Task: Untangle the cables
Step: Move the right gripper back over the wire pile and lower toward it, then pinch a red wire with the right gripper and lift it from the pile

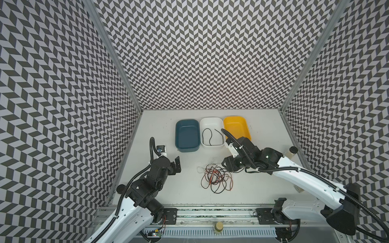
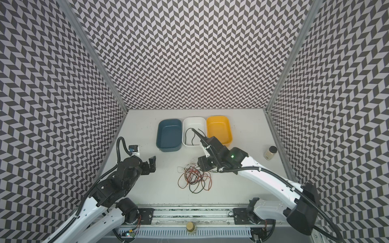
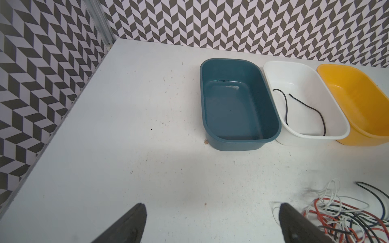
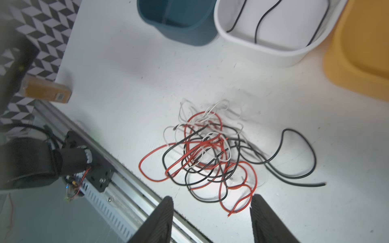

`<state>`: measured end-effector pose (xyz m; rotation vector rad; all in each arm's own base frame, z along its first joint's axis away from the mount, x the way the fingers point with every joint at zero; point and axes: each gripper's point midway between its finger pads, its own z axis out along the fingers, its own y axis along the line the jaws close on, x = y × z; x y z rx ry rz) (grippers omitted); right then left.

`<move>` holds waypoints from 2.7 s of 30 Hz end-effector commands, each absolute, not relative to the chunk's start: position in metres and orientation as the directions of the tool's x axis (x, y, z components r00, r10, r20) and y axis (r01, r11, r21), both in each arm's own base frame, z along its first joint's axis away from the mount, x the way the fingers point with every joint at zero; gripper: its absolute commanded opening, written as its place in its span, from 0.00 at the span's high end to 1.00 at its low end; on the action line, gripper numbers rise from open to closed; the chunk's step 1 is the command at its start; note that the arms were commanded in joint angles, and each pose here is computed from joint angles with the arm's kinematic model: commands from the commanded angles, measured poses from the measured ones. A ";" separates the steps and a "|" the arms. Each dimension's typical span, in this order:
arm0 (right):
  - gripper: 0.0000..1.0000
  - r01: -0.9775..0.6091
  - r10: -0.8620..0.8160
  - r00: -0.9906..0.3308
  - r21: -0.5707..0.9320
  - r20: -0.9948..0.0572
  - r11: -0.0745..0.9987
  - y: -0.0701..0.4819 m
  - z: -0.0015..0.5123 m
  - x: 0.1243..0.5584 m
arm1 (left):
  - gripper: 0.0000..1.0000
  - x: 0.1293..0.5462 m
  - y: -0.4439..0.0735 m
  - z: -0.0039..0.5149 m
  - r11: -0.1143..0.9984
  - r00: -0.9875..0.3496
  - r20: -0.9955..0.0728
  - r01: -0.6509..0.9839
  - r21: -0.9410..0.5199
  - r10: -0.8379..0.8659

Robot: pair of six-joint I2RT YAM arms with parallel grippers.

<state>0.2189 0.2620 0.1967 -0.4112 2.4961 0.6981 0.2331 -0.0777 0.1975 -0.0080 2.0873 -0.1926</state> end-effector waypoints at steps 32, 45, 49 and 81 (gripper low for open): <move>0.57 -0.139 0.132 -0.901 0.561 -0.414 0.816 0.325 0.135 0.227 | 0.00 0.233 -0.087 0.189 0.986 -0.527 -0.849 0.116 -0.120 -0.041; 0.77 -0.127 0.122 -0.906 0.536 -0.405 0.834 0.322 0.122 0.233 | 0.00 0.230 -0.086 0.190 0.988 -0.513 -0.858 0.117 -0.100 -0.026; 0.81 -0.147 0.104 -0.904 0.529 -0.415 0.835 0.322 0.122 0.233 | 0.00 0.229 -0.087 0.189 0.988 -0.514 -0.858 0.121 -0.091 -0.016; 1.00 -0.396 -0.039 -0.768 0.427 -0.639 0.813 0.303 0.235 0.234 | 0.00 0.221 -0.141 0.187 0.948 -0.638 -0.753 0.311 -0.059 0.162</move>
